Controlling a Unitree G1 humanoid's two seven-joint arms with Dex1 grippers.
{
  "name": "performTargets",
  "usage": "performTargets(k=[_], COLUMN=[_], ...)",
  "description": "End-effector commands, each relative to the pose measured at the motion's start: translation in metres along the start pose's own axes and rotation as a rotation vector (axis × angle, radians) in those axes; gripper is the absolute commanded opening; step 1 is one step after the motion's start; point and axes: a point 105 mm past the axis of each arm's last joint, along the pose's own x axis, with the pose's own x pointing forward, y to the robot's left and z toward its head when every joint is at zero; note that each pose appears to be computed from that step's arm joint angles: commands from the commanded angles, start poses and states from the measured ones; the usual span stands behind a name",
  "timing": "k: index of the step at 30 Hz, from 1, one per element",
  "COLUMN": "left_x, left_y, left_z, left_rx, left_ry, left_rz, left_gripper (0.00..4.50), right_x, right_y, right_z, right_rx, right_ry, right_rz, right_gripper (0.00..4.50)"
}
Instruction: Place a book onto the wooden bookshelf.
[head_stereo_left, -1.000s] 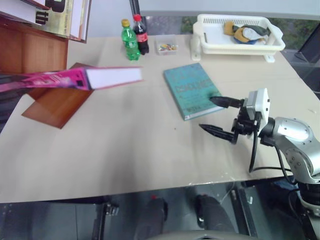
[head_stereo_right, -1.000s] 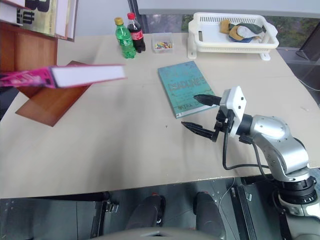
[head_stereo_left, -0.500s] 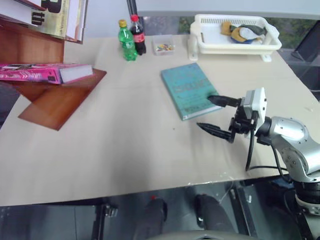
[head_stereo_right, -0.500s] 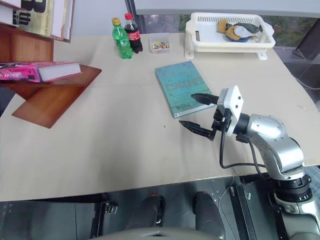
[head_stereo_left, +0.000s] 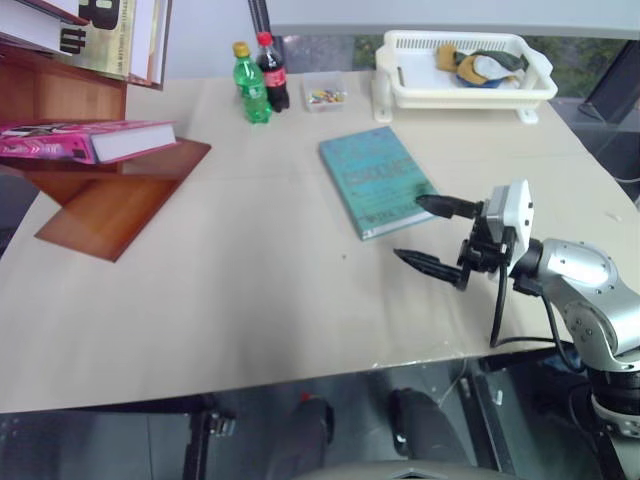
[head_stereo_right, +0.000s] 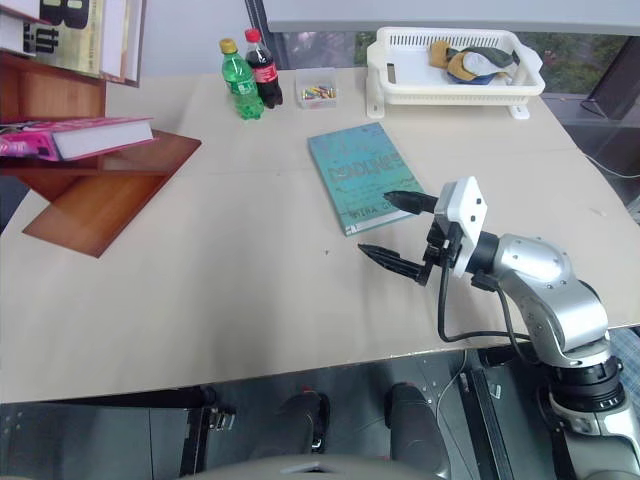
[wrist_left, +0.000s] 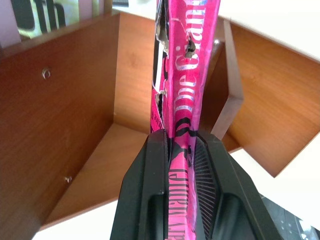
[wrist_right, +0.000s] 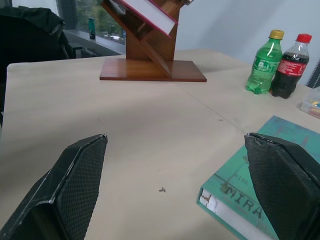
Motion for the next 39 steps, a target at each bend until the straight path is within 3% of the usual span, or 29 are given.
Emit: performTargets(k=[1,6,11,17,20,22,24,26,29,31,32,34,39], left_x=[-0.015,-0.031,-0.052,-0.066,-0.063,-0.053,-0.024,0.035,0.113,0.146,0.157,0.162,0.142], left_y=[0.010,0.008,0.005,-0.002,-0.047,-0.097,-0.181,-0.222,-0.220,-0.196,-0.192,-0.178,-0.154], left_z=[-0.015,-0.021,-0.024,-0.001,0.029,0.061,0.110,0.149,0.201,0.196,0.190,0.182,0.151], left_rx=[-0.043,-0.120,-0.229,-0.473,-0.624,-0.792,-0.947,-1.194,-1.419,-1.674,-1.708,-1.656,-1.507], left_ry=[0.083,0.050,-0.028,-0.411,-0.528,-0.563,-0.528,-0.496,-0.490,-0.439,-0.379,-0.341,-0.391], left_rz=[0.064,0.100,0.172,0.263,0.181,0.042,-0.209,-0.097,0.117,0.398,0.478,0.559,0.612], left_gripper=[1.17,3.03,3.03,3.03,2.28,1.34,0.32,0.15,0.15,0.15,0.15,0.15,0.15], right_x=[0.000,0.002,0.007,0.012,0.014,0.016,0.017,0.018,0.013,0.009,0.007,0.004,0.001], right_y=[0.002,0.002,0.001,-0.003,-0.004,-0.005,-0.006,-0.007,-0.007,-0.008,-0.007,-0.006,-0.003], right_z=[0.015,0.018,0.018,0.018,0.018,0.019,0.020,0.021,0.020,0.019,0.018,0.019,0.021], right_rx=[-0.049,-0.049,-0.046,-0.051,-0.052,-0.054,-0.057,-0.053,-0.054,-0.073,-0.077,-0.078,-0.071], right_ry=[-0.042,-0.059,-0.070,-0.073,-0.075,-0.078,-0.082,-0.089,-0.080,-0.064,-0.057,-0.053,-0.061], right_rz=[0.002,0.018,0.041,0.070,0.079,0.084,0.085,0.077,0.062,0.042,0.039,0.032,0.004], right_gripper=[4.50,4.50,4.50,4.50,4.50,4.50,4.50,4.50,4.50,4.50,4.50,4.50,4.50])
